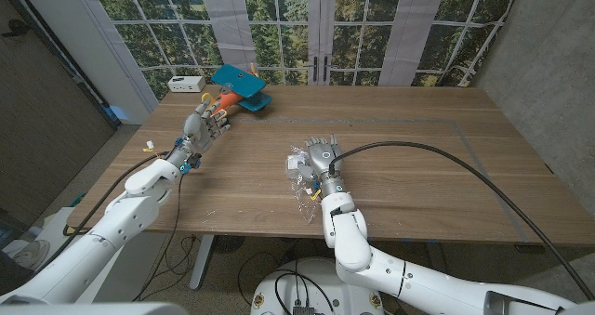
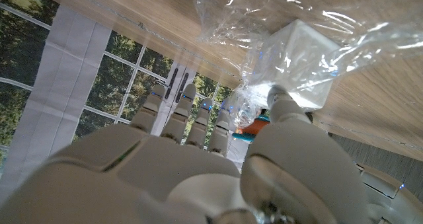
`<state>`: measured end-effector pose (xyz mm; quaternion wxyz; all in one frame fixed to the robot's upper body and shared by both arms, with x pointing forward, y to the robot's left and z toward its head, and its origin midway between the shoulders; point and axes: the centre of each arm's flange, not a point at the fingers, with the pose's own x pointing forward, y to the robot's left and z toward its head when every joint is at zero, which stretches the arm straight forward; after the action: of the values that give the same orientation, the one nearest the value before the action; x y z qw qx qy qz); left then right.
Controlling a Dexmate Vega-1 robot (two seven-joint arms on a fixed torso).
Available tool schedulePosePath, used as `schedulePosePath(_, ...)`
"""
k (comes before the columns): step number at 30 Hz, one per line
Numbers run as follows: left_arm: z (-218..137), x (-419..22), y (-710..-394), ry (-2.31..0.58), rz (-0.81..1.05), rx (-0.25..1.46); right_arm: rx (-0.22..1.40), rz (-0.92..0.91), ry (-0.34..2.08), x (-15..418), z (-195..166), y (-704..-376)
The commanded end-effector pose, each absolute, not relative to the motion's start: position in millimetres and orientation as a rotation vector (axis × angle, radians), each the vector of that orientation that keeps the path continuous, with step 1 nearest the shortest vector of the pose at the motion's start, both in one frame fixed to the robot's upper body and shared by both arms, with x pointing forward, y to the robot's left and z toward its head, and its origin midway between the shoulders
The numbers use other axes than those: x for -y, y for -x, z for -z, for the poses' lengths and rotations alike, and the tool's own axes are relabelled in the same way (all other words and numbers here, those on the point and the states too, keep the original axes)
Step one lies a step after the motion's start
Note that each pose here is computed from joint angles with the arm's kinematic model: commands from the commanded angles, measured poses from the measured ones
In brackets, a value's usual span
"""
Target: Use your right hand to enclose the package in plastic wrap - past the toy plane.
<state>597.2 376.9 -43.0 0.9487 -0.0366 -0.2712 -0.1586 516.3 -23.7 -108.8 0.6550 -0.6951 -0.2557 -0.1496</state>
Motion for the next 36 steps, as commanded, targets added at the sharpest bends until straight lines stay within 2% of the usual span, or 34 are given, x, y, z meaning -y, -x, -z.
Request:
schedulePosePath(1, 40.3, -377.1, -605.7, 0.073, 0.343, 0.538, 0.640, 0.371, 1.461, 25.9, 102.1, -507.1)
schedulePosePath(6, 38.0, -376.0, -611.8, 0.068, 0.360, 0.530, 0.670, 0.376, 1.298, 34.0, 97.1, -505.7)
schedulePosePath(12, 35.1, -375.7, -617.2, 0.065, 0.373, 0.529, 0.702, 0.416, 1.226, 42.9, 94.7, -497.3)
schedulePosePath(25, 28.8, -376.5, -627.1, 0.056, 0.396, 0.526, 0.625, 0.428, 1.241, 59.8, 114.5, -469.0)
schedulePosePath(36, 23.8, -371.8, -634.1, 0.049, 0.420, 0.527, 0.659, 0.384, 1.271, 73.8, 127.9, -450.1)
